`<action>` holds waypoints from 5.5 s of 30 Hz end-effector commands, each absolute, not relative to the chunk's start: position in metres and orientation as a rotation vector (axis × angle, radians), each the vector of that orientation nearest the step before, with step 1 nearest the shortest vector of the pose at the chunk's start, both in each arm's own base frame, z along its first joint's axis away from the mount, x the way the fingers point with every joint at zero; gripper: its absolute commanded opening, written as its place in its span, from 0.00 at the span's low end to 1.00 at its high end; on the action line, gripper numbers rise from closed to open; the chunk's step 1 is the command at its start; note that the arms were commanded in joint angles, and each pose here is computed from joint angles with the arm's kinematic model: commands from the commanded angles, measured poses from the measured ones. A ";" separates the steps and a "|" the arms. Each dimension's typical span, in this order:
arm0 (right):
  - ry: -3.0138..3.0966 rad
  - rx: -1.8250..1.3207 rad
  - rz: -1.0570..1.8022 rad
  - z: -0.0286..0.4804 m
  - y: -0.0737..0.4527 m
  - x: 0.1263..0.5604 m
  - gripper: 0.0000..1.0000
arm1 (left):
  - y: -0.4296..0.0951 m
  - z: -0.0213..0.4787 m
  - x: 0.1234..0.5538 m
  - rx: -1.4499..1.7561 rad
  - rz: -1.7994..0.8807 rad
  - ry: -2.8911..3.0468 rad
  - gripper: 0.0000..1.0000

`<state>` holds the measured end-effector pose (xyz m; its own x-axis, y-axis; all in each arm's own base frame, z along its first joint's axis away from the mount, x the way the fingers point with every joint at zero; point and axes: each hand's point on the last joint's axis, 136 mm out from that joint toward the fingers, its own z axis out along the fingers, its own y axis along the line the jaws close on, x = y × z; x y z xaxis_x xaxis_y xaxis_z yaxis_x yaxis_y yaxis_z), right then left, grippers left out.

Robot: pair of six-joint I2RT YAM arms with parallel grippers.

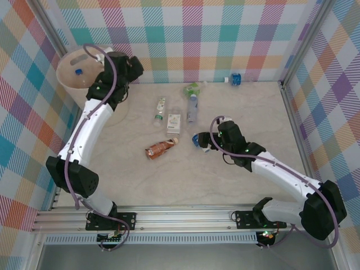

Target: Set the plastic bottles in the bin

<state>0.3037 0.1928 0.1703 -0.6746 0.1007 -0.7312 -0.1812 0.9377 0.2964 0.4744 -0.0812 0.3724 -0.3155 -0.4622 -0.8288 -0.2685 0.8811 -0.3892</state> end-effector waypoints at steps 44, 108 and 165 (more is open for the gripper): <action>2.608 -0.399 0.270 0.044 0.240 0.354 0.75 | -0.143 0.315 0.410 -0.375 -0.638 2.156 1.00; 2.093 -0.354 0.940 0.196 0.276 0.297 0.54 | -0.347 0.220 0.372 0.007 -1.052 2.308 0.62; 1.849 -0.185 0.709 0.243 0.206 0.285 1.00 | -0.161 0.373 0.394 -0.207 -0.528 1.965 0.58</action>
